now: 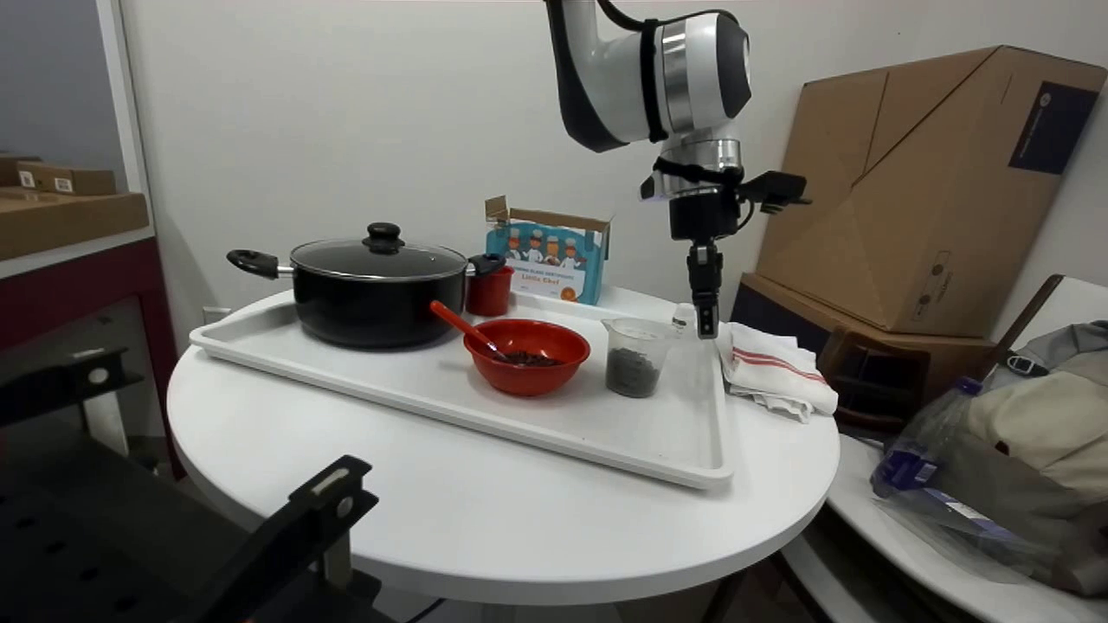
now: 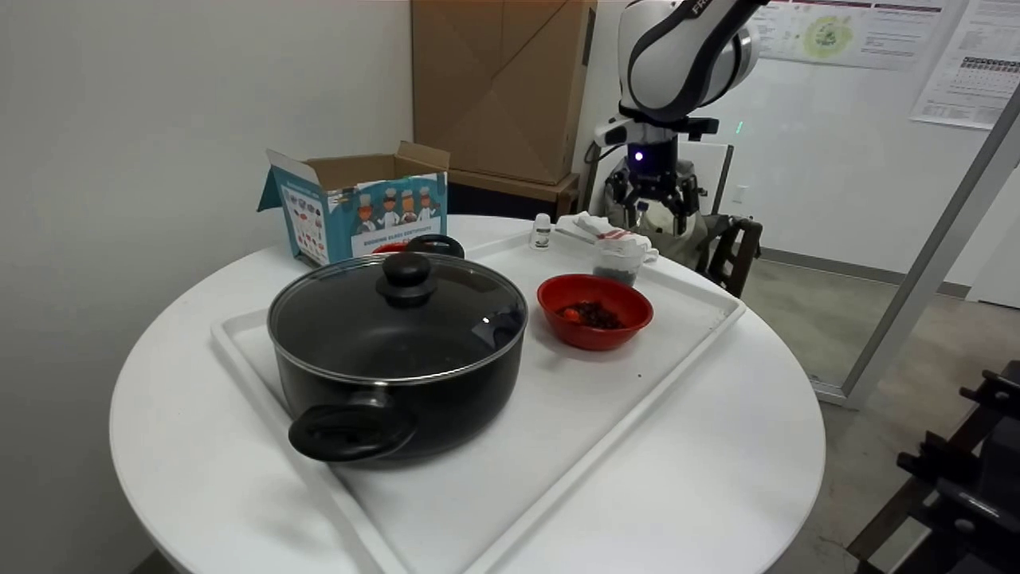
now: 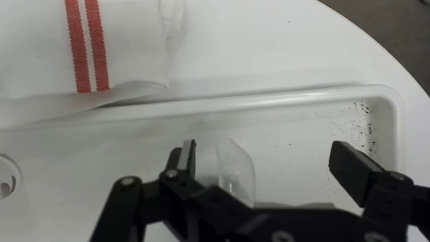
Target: Pour some of the contents of the clear jar into the red bowl
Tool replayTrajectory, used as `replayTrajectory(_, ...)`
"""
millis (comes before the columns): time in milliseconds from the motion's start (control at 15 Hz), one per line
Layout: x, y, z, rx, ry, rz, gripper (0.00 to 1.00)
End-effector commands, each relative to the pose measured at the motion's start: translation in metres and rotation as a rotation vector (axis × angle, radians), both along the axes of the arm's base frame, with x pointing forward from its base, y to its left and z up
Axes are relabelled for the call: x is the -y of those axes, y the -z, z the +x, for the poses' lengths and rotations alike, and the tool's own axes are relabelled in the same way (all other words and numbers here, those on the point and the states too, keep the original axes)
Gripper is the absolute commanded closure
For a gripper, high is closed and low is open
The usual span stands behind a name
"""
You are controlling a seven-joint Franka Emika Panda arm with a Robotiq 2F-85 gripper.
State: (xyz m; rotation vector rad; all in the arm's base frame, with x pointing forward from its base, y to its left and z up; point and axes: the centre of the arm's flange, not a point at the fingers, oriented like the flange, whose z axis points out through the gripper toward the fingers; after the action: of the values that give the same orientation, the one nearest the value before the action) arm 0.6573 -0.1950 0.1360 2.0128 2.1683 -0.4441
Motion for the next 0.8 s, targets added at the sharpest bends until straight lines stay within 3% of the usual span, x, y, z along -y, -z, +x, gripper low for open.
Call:
replayTrajectory(0, -0.002, 0.014, 0.021, 0.013, -0.008, 0.013, 0.00)
replayTrajectory(200, -0.008, 0.023, 0.026, 0.008, -0.017, 0.016, 0.00)
replayTrajectory(267, -0.011, 0.025, 0.027, 0.006, -0.018, 0.016, 0.05)
replayTrajectory(333, -0.013, 0.027, 0.028, 0.001, -0.020, 0.019, 0.28)
replayTrajectory(467, -0.017, 0.028, 0.029, -0.001, -0.020, 0.021, 0.32)
replayTrajectory(733, -0.023, 0.022, 0.030, 0.000, -0.024, 0.017, 0.61)
